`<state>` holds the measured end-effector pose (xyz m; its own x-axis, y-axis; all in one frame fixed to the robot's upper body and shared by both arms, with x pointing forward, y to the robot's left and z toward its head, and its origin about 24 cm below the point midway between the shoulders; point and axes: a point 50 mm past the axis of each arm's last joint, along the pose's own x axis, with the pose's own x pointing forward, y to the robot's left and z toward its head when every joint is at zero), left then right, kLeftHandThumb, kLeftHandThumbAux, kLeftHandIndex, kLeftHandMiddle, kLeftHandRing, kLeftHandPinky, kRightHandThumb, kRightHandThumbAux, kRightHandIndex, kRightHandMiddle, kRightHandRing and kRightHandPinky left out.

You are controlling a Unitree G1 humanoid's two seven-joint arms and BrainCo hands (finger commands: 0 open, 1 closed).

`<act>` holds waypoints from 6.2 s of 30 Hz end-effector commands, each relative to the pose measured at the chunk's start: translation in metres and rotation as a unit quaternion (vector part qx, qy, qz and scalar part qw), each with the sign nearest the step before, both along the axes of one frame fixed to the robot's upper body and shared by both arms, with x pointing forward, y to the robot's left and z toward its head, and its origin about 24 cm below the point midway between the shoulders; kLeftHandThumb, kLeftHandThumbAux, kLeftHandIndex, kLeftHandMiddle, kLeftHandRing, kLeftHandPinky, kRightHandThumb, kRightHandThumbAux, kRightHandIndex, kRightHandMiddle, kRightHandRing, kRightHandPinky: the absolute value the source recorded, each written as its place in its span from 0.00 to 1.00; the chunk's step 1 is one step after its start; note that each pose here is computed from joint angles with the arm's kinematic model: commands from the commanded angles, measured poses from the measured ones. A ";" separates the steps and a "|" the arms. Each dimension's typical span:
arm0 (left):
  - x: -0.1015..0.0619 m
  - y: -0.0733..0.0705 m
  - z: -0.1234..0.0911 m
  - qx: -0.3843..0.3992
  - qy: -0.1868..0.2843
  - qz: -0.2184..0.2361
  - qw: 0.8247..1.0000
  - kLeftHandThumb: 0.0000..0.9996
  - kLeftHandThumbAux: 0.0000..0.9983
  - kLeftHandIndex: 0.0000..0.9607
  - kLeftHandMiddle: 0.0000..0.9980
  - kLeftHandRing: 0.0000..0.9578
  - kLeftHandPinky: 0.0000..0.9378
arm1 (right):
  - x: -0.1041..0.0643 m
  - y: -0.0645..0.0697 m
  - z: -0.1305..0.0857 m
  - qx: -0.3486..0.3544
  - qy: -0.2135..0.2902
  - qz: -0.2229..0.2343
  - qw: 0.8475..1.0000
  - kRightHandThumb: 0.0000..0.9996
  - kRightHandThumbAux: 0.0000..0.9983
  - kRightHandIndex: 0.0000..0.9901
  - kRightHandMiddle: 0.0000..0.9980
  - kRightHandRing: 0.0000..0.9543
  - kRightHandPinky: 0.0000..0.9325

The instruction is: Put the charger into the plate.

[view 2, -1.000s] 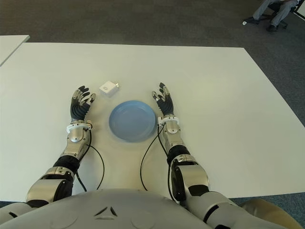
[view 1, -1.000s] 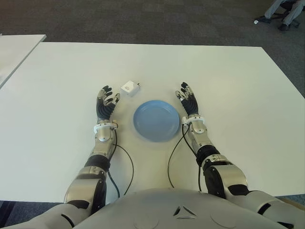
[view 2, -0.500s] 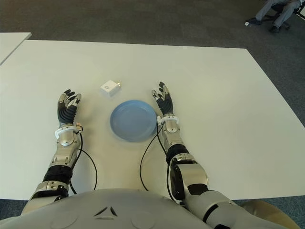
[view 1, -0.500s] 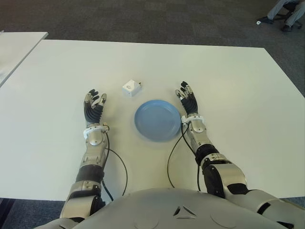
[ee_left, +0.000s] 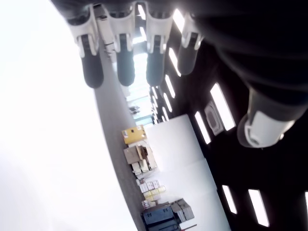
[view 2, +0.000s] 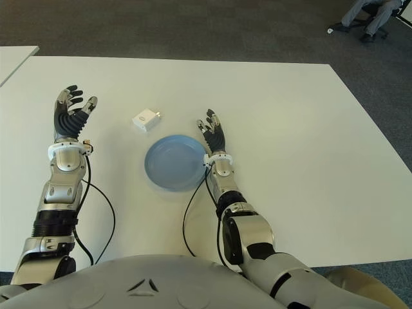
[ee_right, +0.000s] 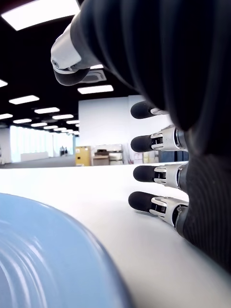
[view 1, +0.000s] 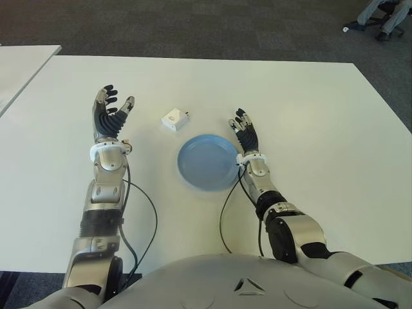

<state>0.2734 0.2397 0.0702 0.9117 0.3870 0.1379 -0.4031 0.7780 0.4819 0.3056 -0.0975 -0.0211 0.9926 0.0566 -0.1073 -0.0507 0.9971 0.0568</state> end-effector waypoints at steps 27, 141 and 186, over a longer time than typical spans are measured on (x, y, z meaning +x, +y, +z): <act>0.057 -0.008 0.005 0.462 0.031 -0.182 0.868 0.02 0.70 0.01 0.03 0.03 0.04 | -0.023 0.026 -0.029 0.066 0.102 -0.016 0.993 0.00 0.54 0.00 0.00 0.00 0.05; -0.006 0.000 -0.035 0.551 0.213 -0.456 0.666 0.00 0.53 0.01 0.10 0.11 0.12 | -0.033 -0.029 -0.004 0.067 -0.020 -0.084 0.994 0.00 0.59 0.01 0.06 0.03 0.03; -0.073 0.029 0.010 0.468 0.175 -0.314 0.807 0.00 0.55 0.02 0.05 0.04 0.06 | -0.031 -0.029 -0.009 0.077 -0.012 -0.075 0.994 0.00 0.61 0.01 0.07 0.05 0.04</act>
<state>0.2002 0.2715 0.0786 0.9154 -0.3085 -0.2585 0.2670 -0.0153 0.9636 0.2803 -0.1360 -0.0195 0.9967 -0.0770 -0.0254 0.0801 0.9834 0.1626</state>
